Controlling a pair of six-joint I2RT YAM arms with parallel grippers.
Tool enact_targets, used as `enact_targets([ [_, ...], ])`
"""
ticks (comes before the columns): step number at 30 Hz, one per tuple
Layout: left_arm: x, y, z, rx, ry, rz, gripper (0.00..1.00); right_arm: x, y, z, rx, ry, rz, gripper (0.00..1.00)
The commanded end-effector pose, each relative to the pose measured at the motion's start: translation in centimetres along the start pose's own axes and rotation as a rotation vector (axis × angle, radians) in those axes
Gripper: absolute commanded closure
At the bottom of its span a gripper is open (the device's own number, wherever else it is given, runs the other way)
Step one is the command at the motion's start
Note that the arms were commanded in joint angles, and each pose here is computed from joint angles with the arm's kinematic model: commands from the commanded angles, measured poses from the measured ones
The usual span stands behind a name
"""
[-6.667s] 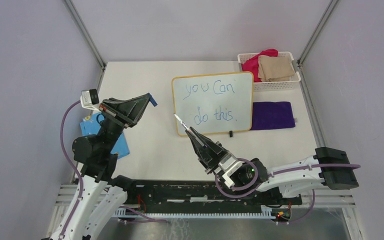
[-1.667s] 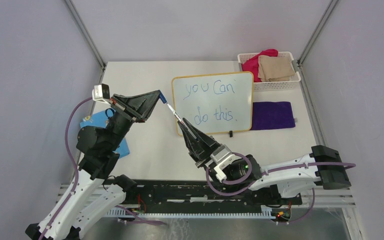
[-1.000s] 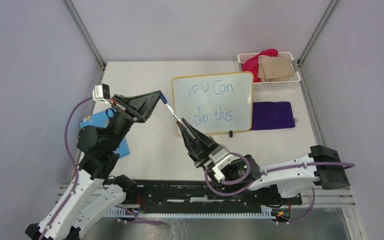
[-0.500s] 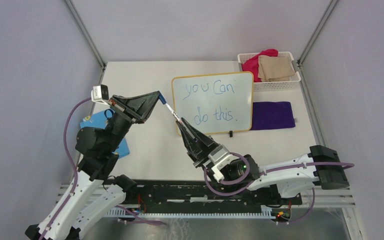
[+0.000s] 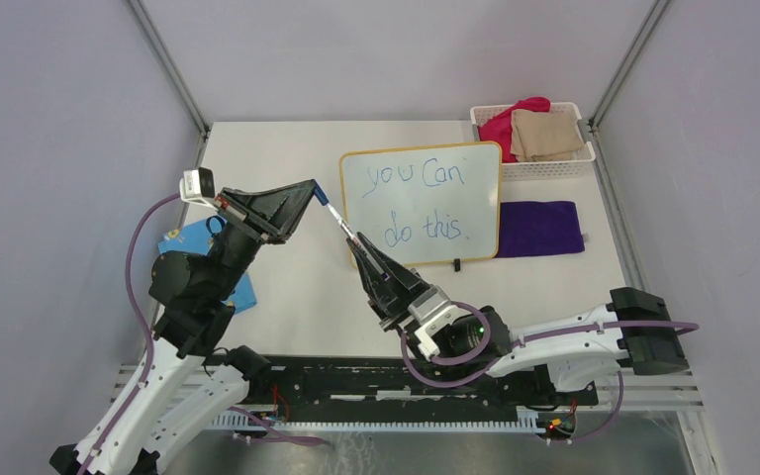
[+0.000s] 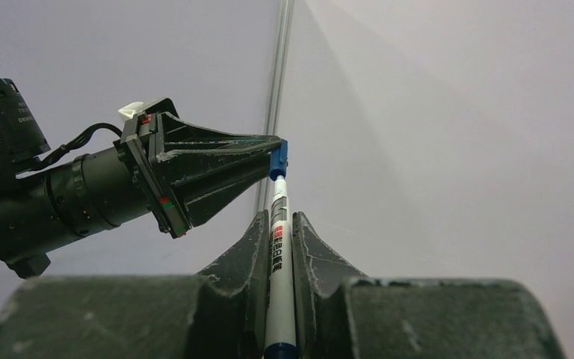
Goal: Write a sentence on the whiteboard
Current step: Close the whiteboard marker at the center of the board.
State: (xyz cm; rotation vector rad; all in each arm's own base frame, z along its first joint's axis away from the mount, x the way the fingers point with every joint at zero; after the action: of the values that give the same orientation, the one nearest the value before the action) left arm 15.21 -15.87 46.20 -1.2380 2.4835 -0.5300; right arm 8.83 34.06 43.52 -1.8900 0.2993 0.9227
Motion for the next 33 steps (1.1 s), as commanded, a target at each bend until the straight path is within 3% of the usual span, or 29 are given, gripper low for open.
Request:
enact_targets([
  [1, 0.4, 0.1, -0.6, 0.03, -0.052, 0.032, 0.98, -1.5, -1.0, -1.1, 0.061, -0.043, -0.029, 1.0],
  [33, 0.8, 0.1, -0.6, 0.035, -0.055, 0.06, 0.98, -1.0, -2.3, -1.4, 0.15, -0.049, -0.046, 1.0],
])
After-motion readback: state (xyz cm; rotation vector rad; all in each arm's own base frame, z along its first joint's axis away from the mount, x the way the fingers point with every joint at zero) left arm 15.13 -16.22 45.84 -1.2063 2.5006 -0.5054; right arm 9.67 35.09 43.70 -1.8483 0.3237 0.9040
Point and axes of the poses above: each gripper's point midway between its finger pads, its own y axis back along the fingers, its own z axis along the line the jaws close on, x = y × z, the point moved 4 cm from there along y, back along the fingers, and after that the axes turned 9 degrees about y, right-handed, at the moved point
